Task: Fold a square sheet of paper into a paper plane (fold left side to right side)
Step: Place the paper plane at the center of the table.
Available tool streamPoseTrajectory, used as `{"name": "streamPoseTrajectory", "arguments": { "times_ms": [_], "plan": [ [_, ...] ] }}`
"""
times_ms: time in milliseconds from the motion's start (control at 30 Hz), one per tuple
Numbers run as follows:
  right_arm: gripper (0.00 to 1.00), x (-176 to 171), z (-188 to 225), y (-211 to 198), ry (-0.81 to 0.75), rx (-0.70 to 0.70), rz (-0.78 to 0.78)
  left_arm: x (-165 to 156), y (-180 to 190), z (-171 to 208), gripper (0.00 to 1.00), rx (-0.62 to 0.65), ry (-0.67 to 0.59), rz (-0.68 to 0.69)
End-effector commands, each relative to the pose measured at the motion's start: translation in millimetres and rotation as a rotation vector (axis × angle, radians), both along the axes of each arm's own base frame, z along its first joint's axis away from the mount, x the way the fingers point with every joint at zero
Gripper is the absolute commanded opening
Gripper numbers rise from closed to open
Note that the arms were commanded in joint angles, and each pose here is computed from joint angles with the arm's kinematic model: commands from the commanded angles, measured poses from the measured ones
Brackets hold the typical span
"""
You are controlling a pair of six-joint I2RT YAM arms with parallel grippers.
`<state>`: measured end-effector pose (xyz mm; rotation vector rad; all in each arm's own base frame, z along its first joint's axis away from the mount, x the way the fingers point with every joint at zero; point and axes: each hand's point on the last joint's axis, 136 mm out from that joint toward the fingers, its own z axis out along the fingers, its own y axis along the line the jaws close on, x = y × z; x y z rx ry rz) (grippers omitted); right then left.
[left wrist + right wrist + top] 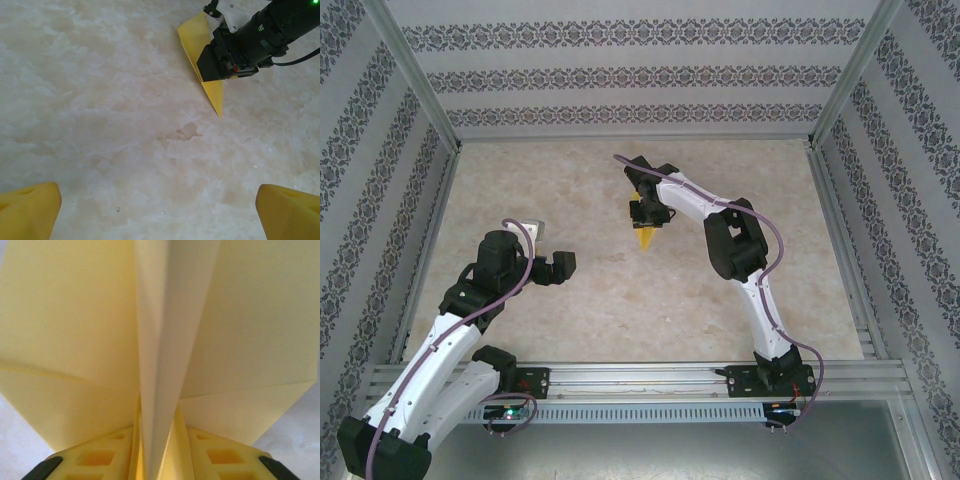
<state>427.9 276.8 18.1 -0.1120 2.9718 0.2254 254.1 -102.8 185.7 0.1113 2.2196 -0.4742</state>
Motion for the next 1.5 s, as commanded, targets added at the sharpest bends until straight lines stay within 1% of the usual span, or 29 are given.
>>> {"name": "streamPoseTrajectory", "arguments": {
  "times_ms": [0, 167, 433, 767, 1067, 1233, 1467],
  "plan": [
    [0.33, -10, -12, 0, 0.035, -0.051, 0.042, 0, 3, 6, 1.00, 0.012, -0.007, -0.005],
    [0.39, -11, -7, -3, 0.024, -0.074, 0.066, 1, 3, 6, 1.00, 0.013, -0.010, -0.005],
    [0.39, -9, 9, -1, -0.010, -0.067, 0.067, 2, 3, 5, 1.00, 0.015, -0.003, -0.004],
    [0.39, -10, 15, 1, -0.020, -0.049, 0.043, 2, 3, 5, 1.00, 0.015, -0.005, -0.002],
    [0.43, -13, 35, 1, -0.059, -0.040, 0.047, 1, 4, 3, 1.00, 0.016, 0.003, 0.003],
    [0.47, -16, 46, 0, -0.083, -0.036, 0.047, 1, 4, 4, 1.00, 0.017, 0.002, 0.003],
    [0.56, -21, 64, -3, -0.125, -0.031, 0.048, 1, 5, 2, 1.00, 0.017, 0.006, 0.012]
  ]
}}
